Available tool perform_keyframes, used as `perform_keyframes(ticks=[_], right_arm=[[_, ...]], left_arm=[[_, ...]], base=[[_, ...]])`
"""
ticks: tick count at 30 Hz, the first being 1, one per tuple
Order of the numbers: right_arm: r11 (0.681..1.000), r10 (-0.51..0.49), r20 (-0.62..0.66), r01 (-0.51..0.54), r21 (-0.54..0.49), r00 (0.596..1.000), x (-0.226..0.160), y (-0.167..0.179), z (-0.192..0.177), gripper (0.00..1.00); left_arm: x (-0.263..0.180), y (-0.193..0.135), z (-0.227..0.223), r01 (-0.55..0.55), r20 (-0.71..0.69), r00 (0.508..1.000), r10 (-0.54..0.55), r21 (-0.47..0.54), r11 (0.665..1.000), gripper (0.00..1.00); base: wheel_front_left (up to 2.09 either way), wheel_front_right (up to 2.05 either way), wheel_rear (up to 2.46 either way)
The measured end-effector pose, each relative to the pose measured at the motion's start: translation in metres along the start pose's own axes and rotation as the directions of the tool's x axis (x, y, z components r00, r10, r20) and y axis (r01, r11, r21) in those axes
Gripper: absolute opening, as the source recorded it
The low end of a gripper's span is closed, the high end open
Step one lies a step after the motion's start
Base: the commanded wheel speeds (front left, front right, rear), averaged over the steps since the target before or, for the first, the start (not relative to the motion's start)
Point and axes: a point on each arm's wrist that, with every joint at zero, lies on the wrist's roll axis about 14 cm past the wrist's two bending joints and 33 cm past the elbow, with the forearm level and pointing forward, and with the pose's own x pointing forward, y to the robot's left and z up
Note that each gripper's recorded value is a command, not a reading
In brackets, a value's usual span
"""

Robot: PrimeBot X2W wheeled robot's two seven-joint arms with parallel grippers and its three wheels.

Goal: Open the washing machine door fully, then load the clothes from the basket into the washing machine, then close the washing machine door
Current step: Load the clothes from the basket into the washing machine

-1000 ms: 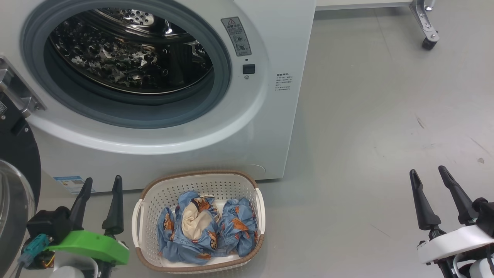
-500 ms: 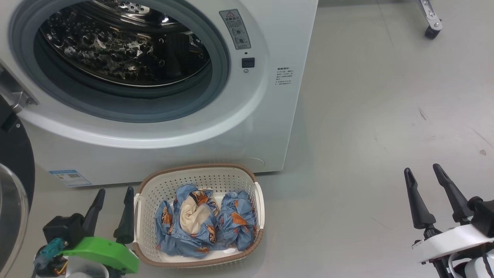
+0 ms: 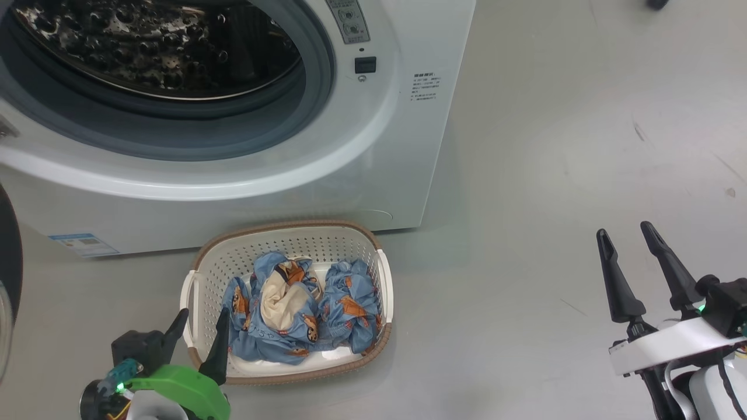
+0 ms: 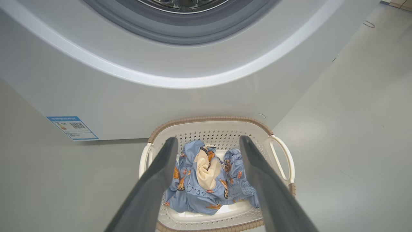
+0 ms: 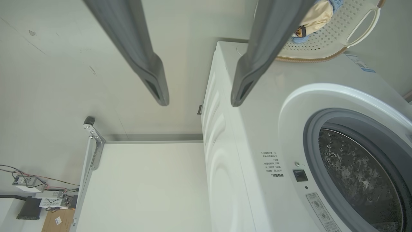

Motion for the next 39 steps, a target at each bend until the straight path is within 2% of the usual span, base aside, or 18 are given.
perform_keyframes(ticks=[10, 16, 39], right_arm=[[1.0, 0.001, -0.011, -0.001, 0.012, 1.0, 0.018, 0.0, -0.007, 1.0], [1.0, -0.011, -0.03, 0.012, 0.018, 0.999, 0.027, -0.005, -0.016, 1.0], [0.999, -0.036, -0.079, 0.038, 0.024, 0.996, 0.075, -0.02, -0.052, 1.0]], left_arm=[[0.024, 0.007, -0.036, 0.004, -0.165, 0.986, 0.0, 0.027, 1.0, 1.0], [0.041, 0.009, -0.058, 0.019, -0.273, 0.962, -0.007, 0.041, 0.999, 1.0], [0.109, 0.028, -0.111, 0.06, -0.491, 0.871, -0.012, 0.08, 0.995, 1.0]], base=[[0.0, 0.0, 0.0], [0.0, 0.0, 0.0], [0.0, 0.0, 0.0]])
